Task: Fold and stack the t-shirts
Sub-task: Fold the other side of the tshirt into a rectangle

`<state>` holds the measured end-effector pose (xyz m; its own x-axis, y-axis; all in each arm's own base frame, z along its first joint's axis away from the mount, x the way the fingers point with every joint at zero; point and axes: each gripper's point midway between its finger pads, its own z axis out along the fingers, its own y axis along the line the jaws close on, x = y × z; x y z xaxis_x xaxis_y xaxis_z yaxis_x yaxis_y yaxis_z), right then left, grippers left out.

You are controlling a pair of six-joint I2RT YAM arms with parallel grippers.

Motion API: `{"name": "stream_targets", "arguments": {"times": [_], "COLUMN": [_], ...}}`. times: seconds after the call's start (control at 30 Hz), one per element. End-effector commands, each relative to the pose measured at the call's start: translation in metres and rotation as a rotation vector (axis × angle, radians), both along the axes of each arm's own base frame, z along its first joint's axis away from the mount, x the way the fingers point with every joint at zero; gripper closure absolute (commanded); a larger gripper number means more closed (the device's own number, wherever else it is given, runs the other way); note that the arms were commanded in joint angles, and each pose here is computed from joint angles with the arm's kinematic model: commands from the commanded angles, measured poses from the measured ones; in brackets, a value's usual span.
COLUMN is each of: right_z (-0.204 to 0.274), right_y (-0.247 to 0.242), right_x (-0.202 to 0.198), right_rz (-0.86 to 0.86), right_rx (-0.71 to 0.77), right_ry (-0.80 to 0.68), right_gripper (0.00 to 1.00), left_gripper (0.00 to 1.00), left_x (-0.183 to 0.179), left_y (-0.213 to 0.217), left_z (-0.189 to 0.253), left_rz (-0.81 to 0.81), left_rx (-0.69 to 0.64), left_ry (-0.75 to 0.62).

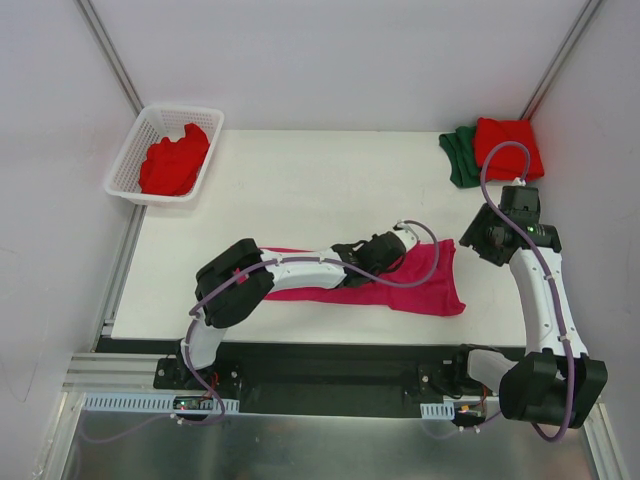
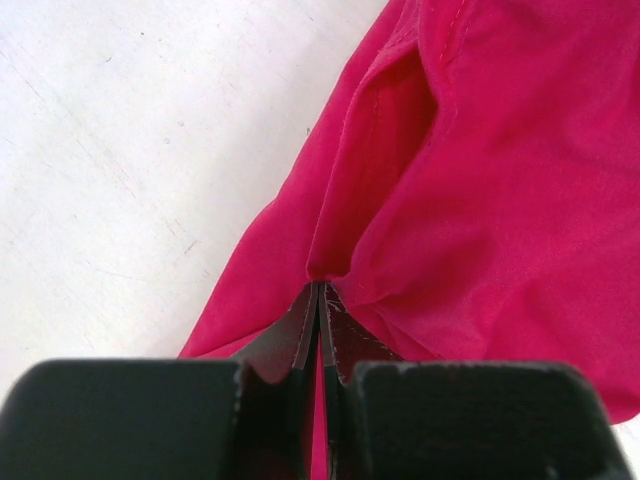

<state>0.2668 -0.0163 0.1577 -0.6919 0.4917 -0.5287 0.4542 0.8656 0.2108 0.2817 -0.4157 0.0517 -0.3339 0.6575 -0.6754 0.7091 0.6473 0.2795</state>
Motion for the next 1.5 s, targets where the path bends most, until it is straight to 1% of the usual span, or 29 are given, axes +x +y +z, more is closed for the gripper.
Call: {"name": "stream_targets", "arguments": {"times": [0.0,0.1,0.13,0.2,0.23,0.27,0.33,0.37,0.53,0.77,0.83,0.93,0.97,1.03,1.07,1.1,1.13,1.17,1.2,1.23,1.27,1.3,1.33,1.37,1.47], "right_z": [0.001,0.000,0.000,-0.002,-0.001,-0.003,-0.003,-0.003,-0.001,0.004,0.004,0.002,0.002,0.004,0.008,0.011,0.014,0.018,0.024,0.027,0.028,0.030,0.031,0.031,0.029], "right_y": [0.000,0.000,0.001,0.001,0.002,0.002,0.003,0.012,0.019,0.026,0.029,0.029,0.027,0.026,0.024,0.023,0.022,0.020,0.019,0.018,0.017,0.017,0.017,0.017,0.019], "right_x": [0.002,0.002,0.002,0.001,0.001,0.001,0.002,0.004,0.005,0.006,0.006,0.004,0.003,0.002,0.001,0.001,0.002,0.002,0.002,0.003,0.003,0.003,0.004,0.004,0.004], "right_rz": [0.014,0.014,0.013,0.020,0.021,0.025,0.030,0.063,0.094,0.125,0.139,0.141,0.136,0.124,0.116,0.108,0.103,0.092,0.087,0.084,0.079,0.076,0.076,0.076,0.073], "right_rx": [0.003,0.003,0.006,0.006,0.007,0.010,0.010,0.052,0.066,0.080,0.087,0.083,0.077,0.069,0.058,0.055,0.050,0.041,0.036,0.033,0.027,0.027,0.027,0.031,0.042], "right_ry": [-0.009,-0.009,-0.008,-0.003,-0.005,-0.004,-0.008,-0.018,-0.036,-0.062,-0.068,-0.064,-0.068,-0.078,-0.093,-0.105,-0.119,-0.130,-0.149,-0.157,-0.161,-0.167,-0.167,-0.164,-0.161], "right_gripper": [0.43,0.43,0.43,0.42,0.41,0.41,0.38,0.37,0.35,0.35,0.35,0.36,0.38,0.42,0.51,0.54,0.59,0.70,0.75,0.79,0.85,0.88,0.91,0.97,0.98], "left_gripper": [1.00,0.92,0.66,0.34,0.13,0.01,0.01,0.01,0.01,0.01,0.01,0.01,0.01,0.01,0.05,0.08,0.14,0.22,0.43,0.62,0.75,0.97,1.00,1.00,1.00], "left_x": [0.008,0.009,0.010,0.010,0.011,0.011,0.012,0.012,0.016,0.028,0.029,0.023,0.012,0.004,-0.002,-0.014,-0.019,-0.025,-0.035,-0.039,-0.044,-0.049,-0.056,-0.059,-0.077], "left_y": [0.001,0.001,0.001,0.001,0.002,0.003,0.006,0.008,0.021,0.045,0.050,0.048,0.038,0.031,0.025,0.016,0.012,0.005,-0.001,-0.004,-0.009,-0.012,-0.016,-0.019,-0.032], "left_z": [0.030,0.029,0.031,0.033,0.036,0.038,0.046,0.047,0.074,0.091,0.100,0.108,0.108,0.112,0.117,0.119,0.121,0.126,0.131,0.134,0.139,0.142,0.144,0.149,0.150], "left_rz": [0.031,0.033,0.035,0.037,0.041,0.046,0.053,0.059,0.088,0.131,0.132,0.084,0.019,-0.021,-0.037,-0.091,-0.107,-0.121,-0.162,-0.174,-0.183,-0.196,-0.227,-0.237,-0.307], "left_rx": [-0.073,-0.070,-0.074,-0.074,-0.080,-0.079,-0.092,-0.094,-0.130,-0.119,-0.142,-0.212,-0.255,-0.309,-0.346,-0.381,-0.402,-0.437,-0.468,-0.487,-0.515,-0.532,-0.548,-0.569,-0.619], "left_ry": [-0.029,-0.030,-0.033,-0.039,-0.044,-0.049,-0.060,-0.061,-0.099,-0.148,-0.147,-0.086,-0.025,0.042,0.075,0.131,0.157,0.192,0.236,0.258,0.287,0.308,0.345,0.366,0.461]}}
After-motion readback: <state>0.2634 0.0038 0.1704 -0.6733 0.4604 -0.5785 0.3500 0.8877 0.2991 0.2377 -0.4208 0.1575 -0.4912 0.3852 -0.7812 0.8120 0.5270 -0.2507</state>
